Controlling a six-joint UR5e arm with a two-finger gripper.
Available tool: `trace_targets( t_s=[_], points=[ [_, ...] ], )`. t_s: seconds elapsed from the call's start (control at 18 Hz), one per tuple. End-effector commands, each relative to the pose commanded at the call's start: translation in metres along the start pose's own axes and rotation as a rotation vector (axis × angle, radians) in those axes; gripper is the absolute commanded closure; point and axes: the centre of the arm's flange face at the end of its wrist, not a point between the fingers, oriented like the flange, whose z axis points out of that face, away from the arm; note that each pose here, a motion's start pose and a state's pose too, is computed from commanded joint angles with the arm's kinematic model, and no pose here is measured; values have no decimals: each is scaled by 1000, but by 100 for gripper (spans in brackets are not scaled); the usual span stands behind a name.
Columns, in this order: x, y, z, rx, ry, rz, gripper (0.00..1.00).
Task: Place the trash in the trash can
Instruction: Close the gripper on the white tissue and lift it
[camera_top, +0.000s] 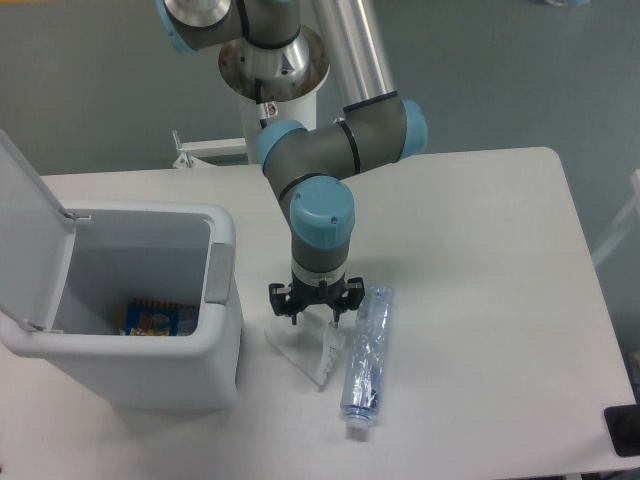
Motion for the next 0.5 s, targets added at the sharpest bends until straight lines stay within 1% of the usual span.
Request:
trace_targets(
  t_s=[0.11, 0.22, 0.28, 0.5],
  points=[
    [-1, 3, 2, -18, -33, 6, 70],
    [5, 4, 3, -33, -74, 28, 74],
    [5, 5, 4, -40, -86, 29, 78],
    [5, 6, 2, -38, -89, 29, 95]
  ],
)
